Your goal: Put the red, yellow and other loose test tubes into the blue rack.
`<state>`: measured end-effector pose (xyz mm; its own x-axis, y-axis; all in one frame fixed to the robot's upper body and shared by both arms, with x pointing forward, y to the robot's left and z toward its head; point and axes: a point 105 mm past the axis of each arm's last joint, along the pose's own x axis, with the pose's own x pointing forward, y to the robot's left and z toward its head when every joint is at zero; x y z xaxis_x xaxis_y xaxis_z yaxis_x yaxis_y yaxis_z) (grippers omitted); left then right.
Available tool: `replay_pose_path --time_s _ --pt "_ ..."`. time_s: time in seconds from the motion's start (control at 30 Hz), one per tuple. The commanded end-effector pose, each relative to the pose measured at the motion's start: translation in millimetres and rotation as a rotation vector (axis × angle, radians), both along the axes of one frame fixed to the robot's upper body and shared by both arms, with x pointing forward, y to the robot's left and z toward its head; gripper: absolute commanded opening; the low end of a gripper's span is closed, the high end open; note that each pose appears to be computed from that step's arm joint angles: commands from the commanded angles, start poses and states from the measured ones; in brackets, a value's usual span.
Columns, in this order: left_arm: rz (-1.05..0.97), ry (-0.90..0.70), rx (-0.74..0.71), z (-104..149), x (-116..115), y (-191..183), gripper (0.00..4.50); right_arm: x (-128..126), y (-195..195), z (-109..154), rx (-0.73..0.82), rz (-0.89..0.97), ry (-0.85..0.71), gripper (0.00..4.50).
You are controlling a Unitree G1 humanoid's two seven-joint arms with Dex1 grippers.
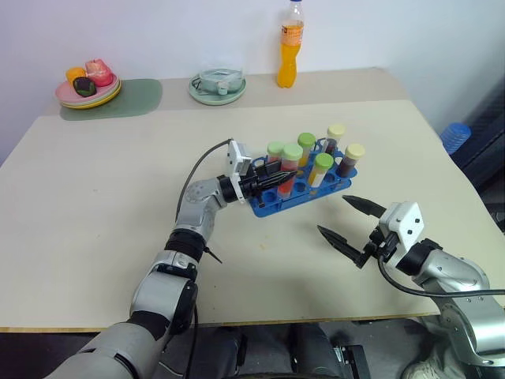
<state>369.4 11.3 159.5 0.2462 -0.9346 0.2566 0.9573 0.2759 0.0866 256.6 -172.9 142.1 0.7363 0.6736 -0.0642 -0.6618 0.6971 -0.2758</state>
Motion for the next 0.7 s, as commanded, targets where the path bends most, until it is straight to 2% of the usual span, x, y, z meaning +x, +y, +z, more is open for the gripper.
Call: replay_pose_path --time_s 0.03,0.37,0.7 --pt "0.03 -0.025 0.009 1.2 3.2 2.7 0.79 -2.2 1.3 12.0 -0.008 0.014 -0.046 4.5" --pt "0.061 -0.032 0.026 -5.9 4.3 0.3 0.79 -3.7 -0.8 8.1 -0.007 0.008 -0.041 4.5" --pt "-0.012 -0.027 0.011 -4.7 -4.6 -10.5 0.79 -3.2 -1.0 8.8 -0.007 -0.001 -0.047 4.5"
